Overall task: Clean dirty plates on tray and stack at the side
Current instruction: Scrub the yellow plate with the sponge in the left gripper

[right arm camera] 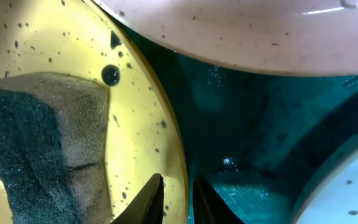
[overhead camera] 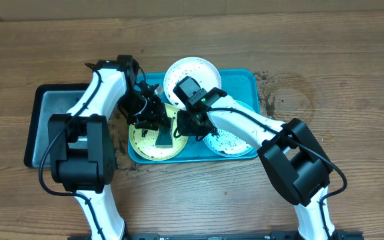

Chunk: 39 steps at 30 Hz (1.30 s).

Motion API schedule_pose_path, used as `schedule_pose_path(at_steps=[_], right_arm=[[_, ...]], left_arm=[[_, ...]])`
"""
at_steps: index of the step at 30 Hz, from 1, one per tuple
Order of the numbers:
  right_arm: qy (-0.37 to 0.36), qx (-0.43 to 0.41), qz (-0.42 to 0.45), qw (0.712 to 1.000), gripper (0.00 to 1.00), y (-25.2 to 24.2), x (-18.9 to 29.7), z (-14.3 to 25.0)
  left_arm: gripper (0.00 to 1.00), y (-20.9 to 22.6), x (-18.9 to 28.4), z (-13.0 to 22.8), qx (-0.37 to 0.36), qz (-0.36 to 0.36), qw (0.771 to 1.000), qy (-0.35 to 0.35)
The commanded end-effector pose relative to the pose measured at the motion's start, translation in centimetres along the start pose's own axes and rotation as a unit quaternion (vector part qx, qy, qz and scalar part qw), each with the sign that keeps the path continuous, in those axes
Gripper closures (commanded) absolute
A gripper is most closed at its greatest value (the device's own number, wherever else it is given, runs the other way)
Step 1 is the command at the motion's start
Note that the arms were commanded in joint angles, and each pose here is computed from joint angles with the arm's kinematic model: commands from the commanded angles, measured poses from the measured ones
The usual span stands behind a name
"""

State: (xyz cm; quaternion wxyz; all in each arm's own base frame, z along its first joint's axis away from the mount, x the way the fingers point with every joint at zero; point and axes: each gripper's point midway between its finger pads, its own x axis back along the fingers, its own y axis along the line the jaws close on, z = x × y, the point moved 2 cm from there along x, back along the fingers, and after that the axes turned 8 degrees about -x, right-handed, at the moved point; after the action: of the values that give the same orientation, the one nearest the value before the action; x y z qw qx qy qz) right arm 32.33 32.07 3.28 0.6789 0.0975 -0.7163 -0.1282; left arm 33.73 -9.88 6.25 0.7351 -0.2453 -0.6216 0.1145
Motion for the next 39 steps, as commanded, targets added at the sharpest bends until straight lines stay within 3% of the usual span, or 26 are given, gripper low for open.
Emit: schedule_pose_path(at_steps=[1, 3, 6, 14, 18, 23, 25, 27, 29, 32, 34, 35, 36, 39], right_arm=[[0.004, 0.001, 0.003, 1.0, 0.82, -0.2, -0.5, 0.2], [0.004, 0.001, 0.003, 1.0, 0.86, -0.2, -0.5, 0.2], [0.004, 0.001, 0.003, 1.0, 0.87, -0.2, -0.5, 0.2], [0.005, 0.001, 0.004, 1.0, 0.87, -0.3, -0.5, 0.3], [0.005, 0.001, 0.005, 1.0, 0.87, -0.3, -0.5, 0.3], [0.008, 0.002, 0.009, 1.0, 0.87, -0.5, -0.5, 0.4], [0.007, 0.002, 0.01, 1.0, 0.87, -0.5, -0.5, 0.4], [0.007, 0.002, 0.009, 1.0, 0.87, -0.5, -0.5, 0.4], [0.006, 0.002, 0.01, 1.0, 0.87, -0.5, -0.5, 0.3], [0.005, 0.002, 0.01, 1.0, 0.87, -0.5, -0.5, 0.3], [0.005, 0.002, 0.009, 1.0, 0.87, -0.5, -0.5, 0.3], [0.005, 0.002, 0.009, 1.0, 0.88, -0.4, -0.5, 0.3], [0.004, 0.002, 0.008, 1.0, 0.88, -0.4, -0.5, 0.3], [0.003, 0.003, 0.007, 1.0, 0.91, -0.4, -0.5, 0.2]], left_arm=[[0.55, -0.5, -0.9, 0.1, -0.002, 0.001, 1.0, 0.004], [0.57, -0.4, -1.5, 0.4, 0.011, -0.014, 1.0, 0.012], [0.62, 1.6, -2.3, 1.1, 0.068, -0.1, 0.992, 0.024], [0.62, 1.6, -3.0, 0.7, 0.057, -0.109, 0.992, 0.014], [0.96, 2.2, -3.0, 0.8, 0.059, -0.126, 0.99, 0.016], [0.96, 7.7, -0.2, 1.4, 0.085, -0.326, 0.941, 0.013], [0.96, 9.8, 1.8, 1.5, 0.089, -0.413, 0.906, 0.008], [0.96, 11.0, 3.3, 1.2, 0.094, -0.471, 0.877, -0.006], [0.96, 11.4, 3.9, 0.4, 0.092, -0.491, 0.866, -0.026], [0.96, 10.8, 4.1, -0.8, 0.088, -0.476, 0.874, -0.048], [0.96, 8.9, 3.4, -1.8, 0.064, -0.411, 0.908, -0.047], [0.96, 6.4, 2.5, -3.1, 0.024, -0.328, 0.943, -0.055], [0.96, 4.7, 1.9, -4.0, -0.007, -0.271, 0.96, -0.064], [0.96, -0.5, 0.1, -5.5, -0.062, -0.096, 0.989, -0.093]])
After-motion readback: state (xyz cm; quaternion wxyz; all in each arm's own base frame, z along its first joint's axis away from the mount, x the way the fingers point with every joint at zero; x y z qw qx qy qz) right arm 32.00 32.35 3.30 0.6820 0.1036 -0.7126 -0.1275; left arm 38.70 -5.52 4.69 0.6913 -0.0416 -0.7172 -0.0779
